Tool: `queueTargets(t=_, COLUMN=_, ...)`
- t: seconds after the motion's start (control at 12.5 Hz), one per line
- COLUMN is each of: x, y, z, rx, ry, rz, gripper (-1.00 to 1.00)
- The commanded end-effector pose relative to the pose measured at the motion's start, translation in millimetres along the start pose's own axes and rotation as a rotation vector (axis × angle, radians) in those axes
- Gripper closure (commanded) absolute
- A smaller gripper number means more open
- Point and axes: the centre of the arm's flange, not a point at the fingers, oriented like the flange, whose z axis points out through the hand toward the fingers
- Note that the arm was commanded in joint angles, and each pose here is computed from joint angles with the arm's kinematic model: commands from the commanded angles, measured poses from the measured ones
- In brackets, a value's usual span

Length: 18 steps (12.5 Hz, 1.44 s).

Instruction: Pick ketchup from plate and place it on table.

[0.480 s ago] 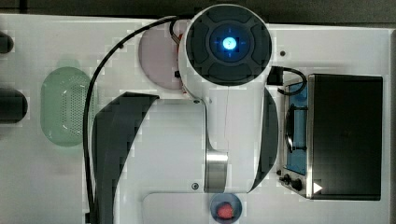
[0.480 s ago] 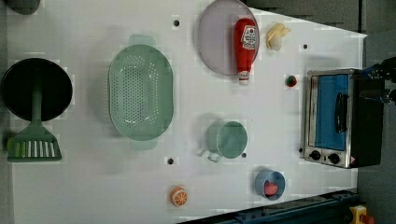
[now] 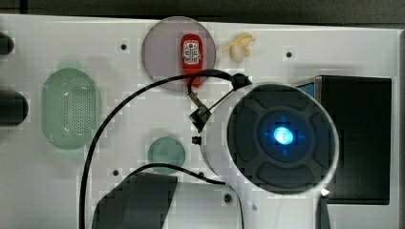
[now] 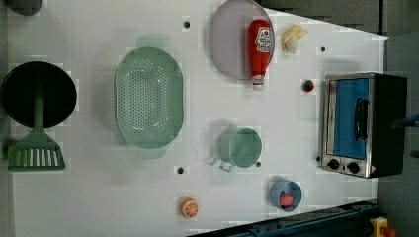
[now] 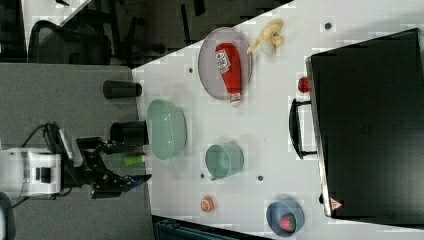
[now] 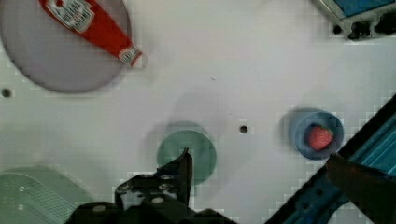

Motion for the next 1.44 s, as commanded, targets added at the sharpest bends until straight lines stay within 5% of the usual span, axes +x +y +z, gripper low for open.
queueTargets(t=0.08, x=19, y=-25, z=37, rx=-0.025, ry=-0.038, rz=-0.007, gripper=-1.00)
queueTargets(t=0.72, x=45, y=-115, z=146, rx=0.004, ry=-0.030, rz=-0.157, gripper=-1.00)
queueTargets(t=1.44, x=96, y=-174, z=281, rx=0.063, ry=-0.030, rz=-0.731, gripper=-1.00)
